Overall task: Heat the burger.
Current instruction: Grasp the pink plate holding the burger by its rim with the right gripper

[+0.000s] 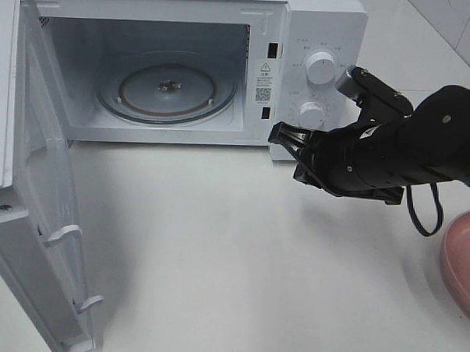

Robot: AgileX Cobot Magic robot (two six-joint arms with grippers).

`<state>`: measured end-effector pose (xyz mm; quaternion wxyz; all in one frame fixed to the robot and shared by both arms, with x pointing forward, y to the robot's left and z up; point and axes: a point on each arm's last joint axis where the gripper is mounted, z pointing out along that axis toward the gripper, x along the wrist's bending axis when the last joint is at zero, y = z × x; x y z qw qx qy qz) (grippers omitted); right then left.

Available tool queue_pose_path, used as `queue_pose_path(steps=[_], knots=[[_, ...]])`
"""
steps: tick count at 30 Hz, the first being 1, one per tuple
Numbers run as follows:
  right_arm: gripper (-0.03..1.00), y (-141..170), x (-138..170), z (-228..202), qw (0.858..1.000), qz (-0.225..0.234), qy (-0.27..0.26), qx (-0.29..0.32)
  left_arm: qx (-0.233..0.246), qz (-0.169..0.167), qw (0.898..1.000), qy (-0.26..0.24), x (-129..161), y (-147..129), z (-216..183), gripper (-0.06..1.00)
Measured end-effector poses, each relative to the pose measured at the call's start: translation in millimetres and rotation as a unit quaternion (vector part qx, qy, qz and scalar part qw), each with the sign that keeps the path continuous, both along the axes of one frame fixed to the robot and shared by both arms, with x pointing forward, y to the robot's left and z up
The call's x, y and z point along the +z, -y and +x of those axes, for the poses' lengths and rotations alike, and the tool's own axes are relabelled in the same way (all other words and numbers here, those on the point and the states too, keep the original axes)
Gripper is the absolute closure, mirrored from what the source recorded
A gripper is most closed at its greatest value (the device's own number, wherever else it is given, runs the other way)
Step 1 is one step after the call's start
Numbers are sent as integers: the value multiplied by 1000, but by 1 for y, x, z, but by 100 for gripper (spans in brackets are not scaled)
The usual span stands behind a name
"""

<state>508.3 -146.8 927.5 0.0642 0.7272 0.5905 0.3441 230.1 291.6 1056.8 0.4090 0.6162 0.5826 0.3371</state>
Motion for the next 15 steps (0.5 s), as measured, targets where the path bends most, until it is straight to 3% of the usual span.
queue_pose_path(steps=[9,15], knots=[[91,20,15,-8,995,-45,-27,87,0,0,1000,0,0,0,0,18],[89,26,26,-22,980,-94,-47,167,0,0,1000,0,0,0,0,18]])
